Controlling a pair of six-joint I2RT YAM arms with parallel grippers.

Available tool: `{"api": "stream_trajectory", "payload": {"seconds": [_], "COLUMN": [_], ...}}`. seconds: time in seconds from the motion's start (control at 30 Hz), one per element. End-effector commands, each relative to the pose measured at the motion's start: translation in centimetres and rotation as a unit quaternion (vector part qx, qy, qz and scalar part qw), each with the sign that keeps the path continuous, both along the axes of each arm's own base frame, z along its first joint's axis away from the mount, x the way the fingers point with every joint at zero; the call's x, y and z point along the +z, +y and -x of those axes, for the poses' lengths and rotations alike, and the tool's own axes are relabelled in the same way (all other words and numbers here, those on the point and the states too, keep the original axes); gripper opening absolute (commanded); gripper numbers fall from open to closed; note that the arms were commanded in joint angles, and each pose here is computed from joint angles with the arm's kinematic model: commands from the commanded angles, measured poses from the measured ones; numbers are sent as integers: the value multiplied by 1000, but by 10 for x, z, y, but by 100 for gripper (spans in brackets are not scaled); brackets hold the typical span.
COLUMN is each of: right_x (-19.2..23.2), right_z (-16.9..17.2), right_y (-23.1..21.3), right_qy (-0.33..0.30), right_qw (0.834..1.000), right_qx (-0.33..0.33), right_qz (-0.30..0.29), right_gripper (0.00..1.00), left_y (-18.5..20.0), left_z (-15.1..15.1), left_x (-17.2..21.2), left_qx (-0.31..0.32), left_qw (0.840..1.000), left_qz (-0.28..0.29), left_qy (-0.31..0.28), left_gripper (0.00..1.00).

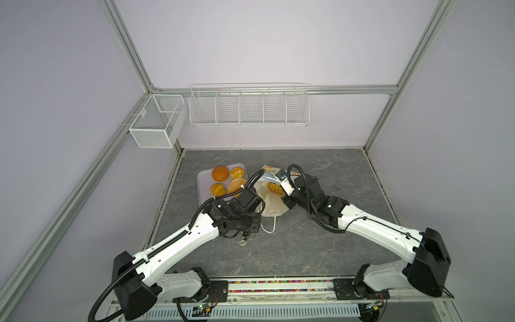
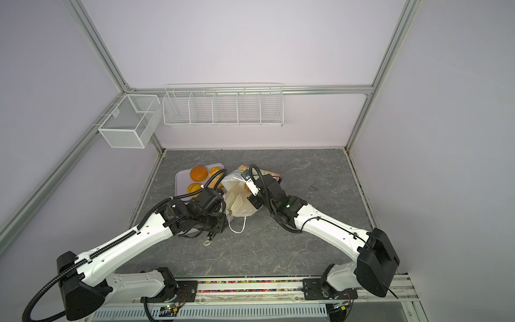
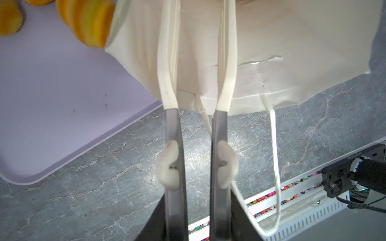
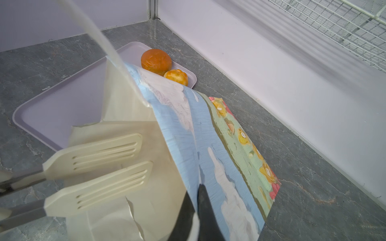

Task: Take the fake bread out of the paper bag
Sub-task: 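Push the tongs deep into the bag toward the striped yellow breads, left gripper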

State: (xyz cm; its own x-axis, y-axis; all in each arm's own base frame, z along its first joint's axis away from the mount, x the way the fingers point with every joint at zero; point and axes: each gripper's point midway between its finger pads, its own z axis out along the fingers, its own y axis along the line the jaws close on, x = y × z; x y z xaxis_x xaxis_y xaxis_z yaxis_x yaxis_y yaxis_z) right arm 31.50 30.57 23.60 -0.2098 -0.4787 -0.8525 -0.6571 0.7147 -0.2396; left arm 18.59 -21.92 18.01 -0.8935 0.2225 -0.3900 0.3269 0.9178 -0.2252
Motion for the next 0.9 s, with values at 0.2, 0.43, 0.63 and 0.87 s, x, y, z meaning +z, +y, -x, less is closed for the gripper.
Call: {"api": "stream_trajectory", "payload": {"seconds": [0.2,0.43,0.63,0.87], "right_x": [-16,-10,5,21], "right_z": [1,-1,-5,-10], "right_y": [-8,-12,-13,-11], "right_qy": [7,1,-10,-20], "right_qw": [1000,1000,999,999], "right_qx": [-11,-25,-32,-38], "right_qz": [14,5,-3,-14], "right_gripper": [7,7,7,7], "left_y": [23,17,3,-26], "left_z": [4,9,10,4], "left_x": [42,60,78,85], "left_qx": [-13,-25,-36,-35], "left_qw": [999,999,998,997], "left_qz": [-25,3,37,73], "left_qy": [-26,-25,-20,13], "left_gripper": [34,27,14,8]}}
